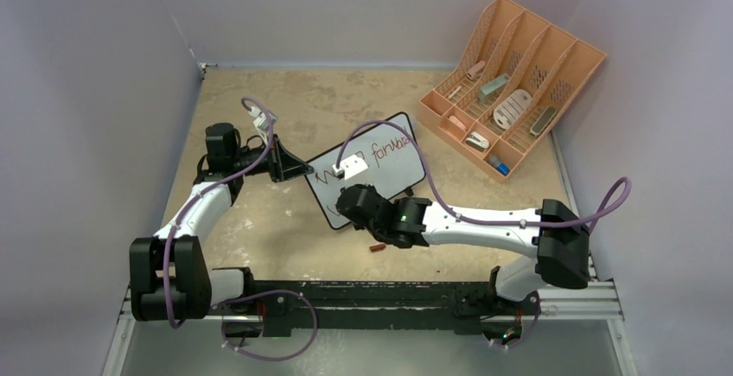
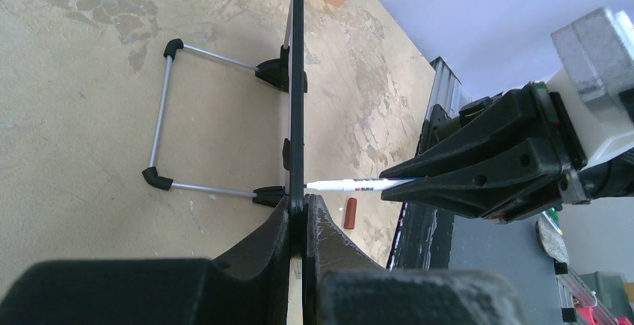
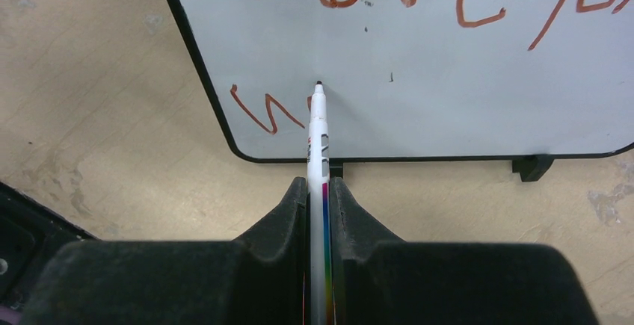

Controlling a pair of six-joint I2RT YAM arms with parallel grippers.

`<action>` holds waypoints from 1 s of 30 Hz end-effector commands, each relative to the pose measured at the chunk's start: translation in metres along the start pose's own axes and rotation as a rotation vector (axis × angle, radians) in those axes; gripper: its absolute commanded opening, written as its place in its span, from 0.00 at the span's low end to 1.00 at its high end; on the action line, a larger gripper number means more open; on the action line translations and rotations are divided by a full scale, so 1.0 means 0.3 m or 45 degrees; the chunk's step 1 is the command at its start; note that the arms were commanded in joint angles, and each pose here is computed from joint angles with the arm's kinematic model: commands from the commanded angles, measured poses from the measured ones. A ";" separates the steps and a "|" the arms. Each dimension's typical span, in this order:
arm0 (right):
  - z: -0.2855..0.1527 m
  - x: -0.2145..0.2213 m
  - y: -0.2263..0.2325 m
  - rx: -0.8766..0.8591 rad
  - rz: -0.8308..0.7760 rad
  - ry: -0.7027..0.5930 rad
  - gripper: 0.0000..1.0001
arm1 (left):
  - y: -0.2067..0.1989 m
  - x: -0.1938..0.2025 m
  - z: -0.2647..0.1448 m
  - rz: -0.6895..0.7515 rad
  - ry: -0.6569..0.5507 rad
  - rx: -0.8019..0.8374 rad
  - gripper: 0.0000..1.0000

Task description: Write a sentence on the whiteboard

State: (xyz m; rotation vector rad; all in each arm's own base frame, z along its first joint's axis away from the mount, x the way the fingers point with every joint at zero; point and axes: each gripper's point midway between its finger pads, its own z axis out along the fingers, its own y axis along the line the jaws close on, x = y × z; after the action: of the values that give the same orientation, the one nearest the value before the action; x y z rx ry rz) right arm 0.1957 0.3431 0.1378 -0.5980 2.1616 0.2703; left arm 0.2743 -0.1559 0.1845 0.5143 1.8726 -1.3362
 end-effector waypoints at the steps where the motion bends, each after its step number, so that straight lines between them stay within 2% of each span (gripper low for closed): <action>1: -0.065 -0.154 -0.003 -0.044 0.091 -0.155 0.00 | 0.000 -0.027 0.003 0.052 -0.006 0.001 0.00; 17: -0.048 -0.052 -0.029 -0.030 0.078 -0.079 0.00 | 0.004 -0.028 0.003 0.050 -0.006 -0.005 0.00; 30: -0.023 -0.063 -0.002 -0.049 0.069 -0.087 0.00 | 0.001 -0.027 0.004 0.048 -0.005 0.002 0.00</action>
State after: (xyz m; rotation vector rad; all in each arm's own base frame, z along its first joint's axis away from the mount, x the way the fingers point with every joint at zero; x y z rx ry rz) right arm 0.1964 0.3350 0.1454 -0.5718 2.1421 0.3105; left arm 0.2746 -0.1559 0.1850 0.5146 1.8723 -1.3360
